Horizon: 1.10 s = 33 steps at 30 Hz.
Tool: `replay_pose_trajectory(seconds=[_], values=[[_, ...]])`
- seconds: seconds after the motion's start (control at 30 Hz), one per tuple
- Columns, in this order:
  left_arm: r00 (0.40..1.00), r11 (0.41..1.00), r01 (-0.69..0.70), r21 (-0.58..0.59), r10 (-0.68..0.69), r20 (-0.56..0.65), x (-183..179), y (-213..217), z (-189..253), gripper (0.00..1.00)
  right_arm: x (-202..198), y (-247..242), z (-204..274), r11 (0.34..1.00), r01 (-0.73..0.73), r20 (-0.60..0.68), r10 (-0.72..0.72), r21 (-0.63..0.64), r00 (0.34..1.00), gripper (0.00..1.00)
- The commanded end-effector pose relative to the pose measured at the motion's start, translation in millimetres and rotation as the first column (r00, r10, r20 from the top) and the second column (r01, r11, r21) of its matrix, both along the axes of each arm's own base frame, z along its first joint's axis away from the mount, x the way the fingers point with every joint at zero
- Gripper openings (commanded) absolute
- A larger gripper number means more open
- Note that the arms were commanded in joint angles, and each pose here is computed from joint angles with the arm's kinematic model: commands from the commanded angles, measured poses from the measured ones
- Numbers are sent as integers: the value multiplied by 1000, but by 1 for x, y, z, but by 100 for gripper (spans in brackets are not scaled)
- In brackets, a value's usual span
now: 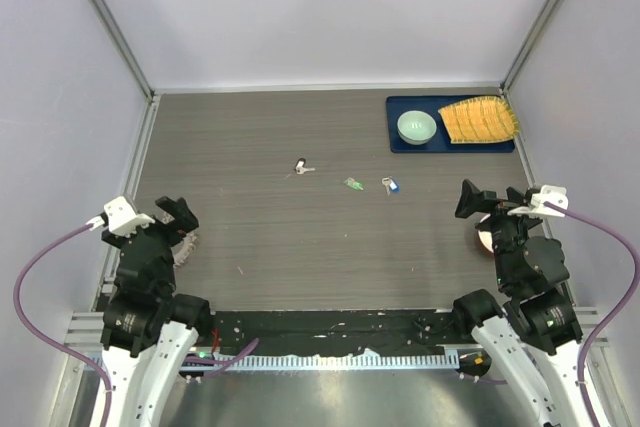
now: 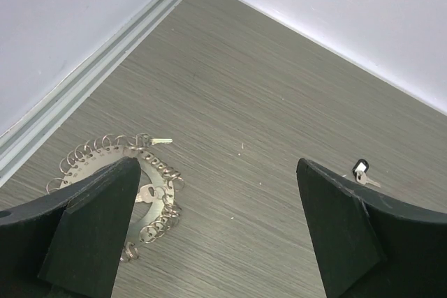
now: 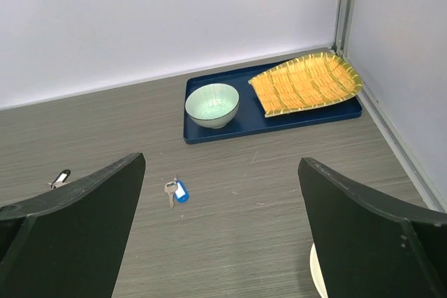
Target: Put the keys on the keyring
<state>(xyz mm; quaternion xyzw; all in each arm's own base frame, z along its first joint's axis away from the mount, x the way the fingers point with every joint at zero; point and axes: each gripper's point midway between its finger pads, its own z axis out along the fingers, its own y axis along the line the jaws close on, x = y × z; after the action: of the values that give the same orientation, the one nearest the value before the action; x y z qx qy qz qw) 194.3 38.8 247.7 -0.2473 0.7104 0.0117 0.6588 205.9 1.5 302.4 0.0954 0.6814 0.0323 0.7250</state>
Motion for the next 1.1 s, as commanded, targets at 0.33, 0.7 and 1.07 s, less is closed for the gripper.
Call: replay_pose_trajectory(seconds=[0.33,0.7,1.07], values=[[999,995,-40,-89,38,-21,3,-1,-3,100,0,0,12,1000,-4,52,3,3,999,99],[959,959,-196,-207,143,-244,3,-1,-60,100,8,16,3,997,-74,9,74,0,997,100],[856,902,-392,-179,286,-431,47,2,-144,97,-3,27,8,989,-147,62,146,16,987,100]])
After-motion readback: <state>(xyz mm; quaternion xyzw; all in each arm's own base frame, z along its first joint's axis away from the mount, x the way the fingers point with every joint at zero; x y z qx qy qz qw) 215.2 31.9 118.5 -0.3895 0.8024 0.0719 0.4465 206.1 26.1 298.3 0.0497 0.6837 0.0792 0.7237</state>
